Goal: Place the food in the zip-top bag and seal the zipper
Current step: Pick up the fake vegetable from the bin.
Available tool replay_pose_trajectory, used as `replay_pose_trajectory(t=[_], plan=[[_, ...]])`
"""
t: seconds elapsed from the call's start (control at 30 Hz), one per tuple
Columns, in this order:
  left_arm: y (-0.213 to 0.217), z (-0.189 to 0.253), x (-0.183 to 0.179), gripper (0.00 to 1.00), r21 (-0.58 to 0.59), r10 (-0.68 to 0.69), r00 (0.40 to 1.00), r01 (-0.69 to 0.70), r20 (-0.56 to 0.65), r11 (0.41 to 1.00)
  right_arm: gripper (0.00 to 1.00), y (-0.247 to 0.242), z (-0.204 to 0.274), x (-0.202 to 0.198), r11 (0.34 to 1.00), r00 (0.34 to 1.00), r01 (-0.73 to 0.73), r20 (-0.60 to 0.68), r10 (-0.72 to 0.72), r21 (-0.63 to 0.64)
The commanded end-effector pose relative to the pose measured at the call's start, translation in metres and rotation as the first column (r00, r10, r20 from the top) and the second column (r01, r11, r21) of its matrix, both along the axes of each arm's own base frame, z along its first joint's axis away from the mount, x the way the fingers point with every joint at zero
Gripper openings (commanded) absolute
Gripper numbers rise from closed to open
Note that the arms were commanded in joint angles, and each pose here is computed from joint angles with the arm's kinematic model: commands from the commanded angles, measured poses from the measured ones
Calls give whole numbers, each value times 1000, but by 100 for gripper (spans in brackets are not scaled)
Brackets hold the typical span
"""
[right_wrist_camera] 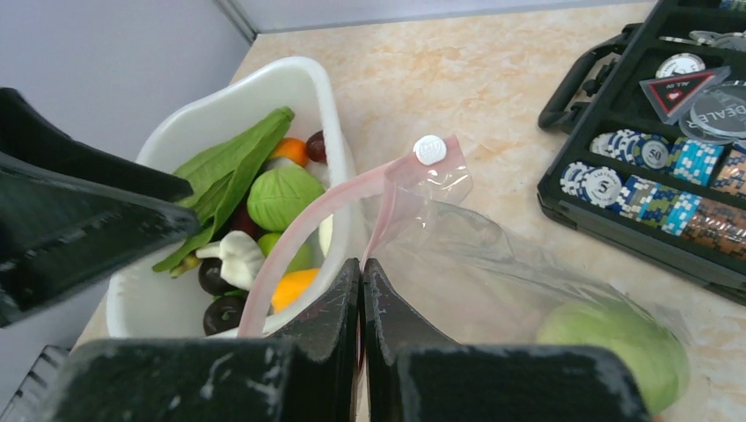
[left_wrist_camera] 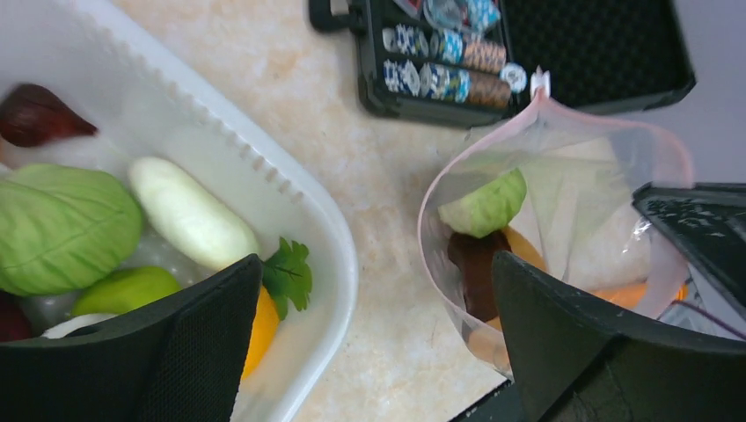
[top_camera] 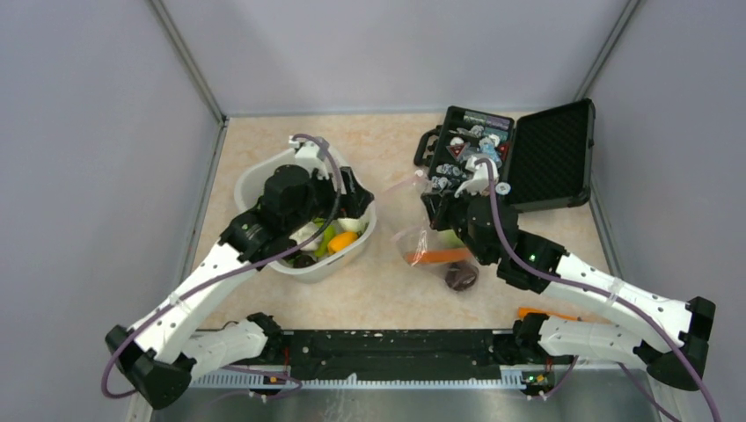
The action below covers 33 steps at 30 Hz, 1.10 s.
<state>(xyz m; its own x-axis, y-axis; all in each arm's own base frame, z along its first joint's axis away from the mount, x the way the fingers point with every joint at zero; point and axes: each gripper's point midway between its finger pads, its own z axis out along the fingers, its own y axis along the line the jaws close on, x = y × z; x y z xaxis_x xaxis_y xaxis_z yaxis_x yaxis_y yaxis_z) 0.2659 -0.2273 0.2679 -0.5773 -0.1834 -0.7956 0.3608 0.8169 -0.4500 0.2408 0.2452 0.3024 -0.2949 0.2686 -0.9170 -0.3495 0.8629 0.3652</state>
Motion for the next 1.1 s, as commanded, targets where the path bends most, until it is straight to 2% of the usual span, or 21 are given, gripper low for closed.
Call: replay_pose_trajectory(t=[0.0,0.2,0.37,0.57,0.7,0.77,0.83,0.9,0.97,1.07], plan=[[37,21,3,99,37,112,990,-116,82,993,0,12,25,1,994,999,-40,38,36,100],[78,-27,-2,99,230,231,973,-224,-4,947,0,22,27,-3,989,996,-88,38,84,117],[101,-75,-10,99,365,254,960,-196,-117,910,0,21,27,-5,989,995,-92,37,88,117],[120,-89,-4,99,519,204,975,-131,-86,845,0,19,31,-7,988,994,-101,45,96,120],[120,-102,1,99,599,87,994,-32,-62,800,0,18,34,-8,987,994,-104,53,98,124],[122,-104,6,98,614,74,995,-16,-69,789,0,18,34,-8,987,994,-105,55,98,123],[120,-106,11,93,581,46,993,29,-113,813,0,18,33,-8,987,994,-105,53,99,120],[120,-111,13,91,556,25,985,75,-170,828,0,17,31,-8,988,994,-103,51,98,119],[117,-120,13,91,546,-26,974,147,-224,825,0,17,31,-9,987,994,-103,51,98,121],[119,-130,14,86,552,-30,953,200,-301,810,0,16,31,-9,987,994,-104,51,99,121]])
